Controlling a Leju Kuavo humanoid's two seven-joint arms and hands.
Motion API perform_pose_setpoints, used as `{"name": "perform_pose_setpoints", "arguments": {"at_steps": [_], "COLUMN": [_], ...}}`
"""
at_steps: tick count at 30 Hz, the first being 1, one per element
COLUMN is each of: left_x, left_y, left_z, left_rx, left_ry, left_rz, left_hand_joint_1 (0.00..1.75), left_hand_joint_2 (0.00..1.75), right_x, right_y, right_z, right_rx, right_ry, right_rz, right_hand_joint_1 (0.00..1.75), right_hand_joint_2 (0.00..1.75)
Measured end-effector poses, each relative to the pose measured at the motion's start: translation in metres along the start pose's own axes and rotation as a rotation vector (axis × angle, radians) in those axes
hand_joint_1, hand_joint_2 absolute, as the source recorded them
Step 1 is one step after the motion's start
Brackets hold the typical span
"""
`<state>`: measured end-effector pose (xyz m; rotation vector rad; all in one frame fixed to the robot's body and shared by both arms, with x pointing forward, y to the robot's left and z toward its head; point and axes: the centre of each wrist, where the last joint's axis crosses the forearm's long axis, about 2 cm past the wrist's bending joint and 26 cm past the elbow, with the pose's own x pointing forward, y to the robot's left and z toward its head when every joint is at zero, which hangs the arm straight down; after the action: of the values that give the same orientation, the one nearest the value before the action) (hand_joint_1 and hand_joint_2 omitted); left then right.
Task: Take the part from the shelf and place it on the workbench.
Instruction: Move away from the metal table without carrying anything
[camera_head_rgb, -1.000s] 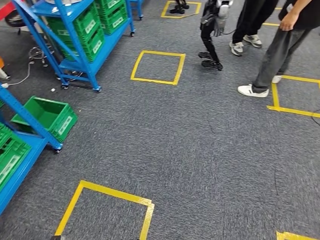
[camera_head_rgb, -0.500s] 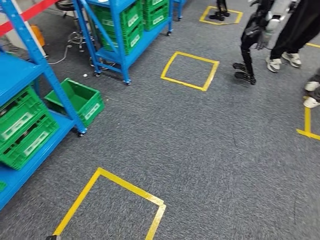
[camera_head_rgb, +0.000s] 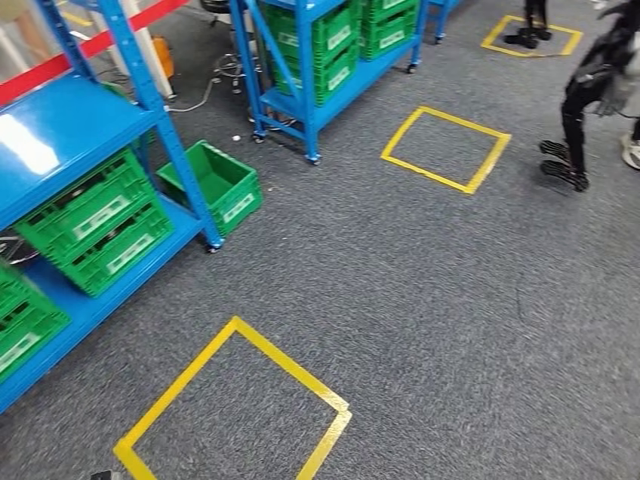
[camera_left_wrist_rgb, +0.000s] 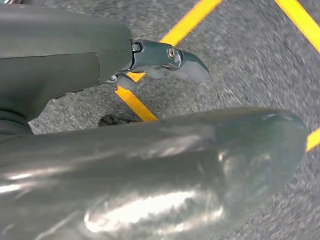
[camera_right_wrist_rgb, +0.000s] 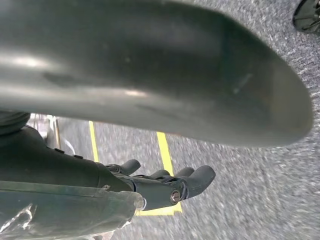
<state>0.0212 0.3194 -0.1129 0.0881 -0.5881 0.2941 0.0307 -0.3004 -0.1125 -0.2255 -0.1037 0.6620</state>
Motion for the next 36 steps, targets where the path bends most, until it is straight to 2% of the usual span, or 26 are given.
{"name": "perform_pose_setpoints", "arguments": {"at_steps": [11,19,26,36], "left_x": [-0.005,-0.001,-0.003,0.003], "left_y": [0.005,0.017,0.027,0.025], "left_z": [0.003,0.001,0.003,0.0], "left_rx": [0.015,0.03,0.036,0.022], "left_ry": [0.011,-0.015,-0.002,-0.016], "left_rz": [-0.001,-0.019,-0.044,-0.046], "left_hand_joint_1": [0.0,0.0,0.0,0.0], "left_hand_joint_2": [0.0,0.0,0.0,0.0], "right_x": [0.012,0.019,0.021,0.017], "right_y": [-0.002,0.016,0.018,0.021], "right_z": [0.0,0.004,0.005,0.005], "right_rx": [0.001,0.051,0.03,0.035], "right_ry": [-0.028,-0.05,-0.086,-0.073], "right_rz": [0.01,0.033,0.04,0.058], "right_hand_joint_1": [0.0,0.0,0.0,0.0], "right_hand_joint_2": [0.0,0.0,0.0,0.0]}}
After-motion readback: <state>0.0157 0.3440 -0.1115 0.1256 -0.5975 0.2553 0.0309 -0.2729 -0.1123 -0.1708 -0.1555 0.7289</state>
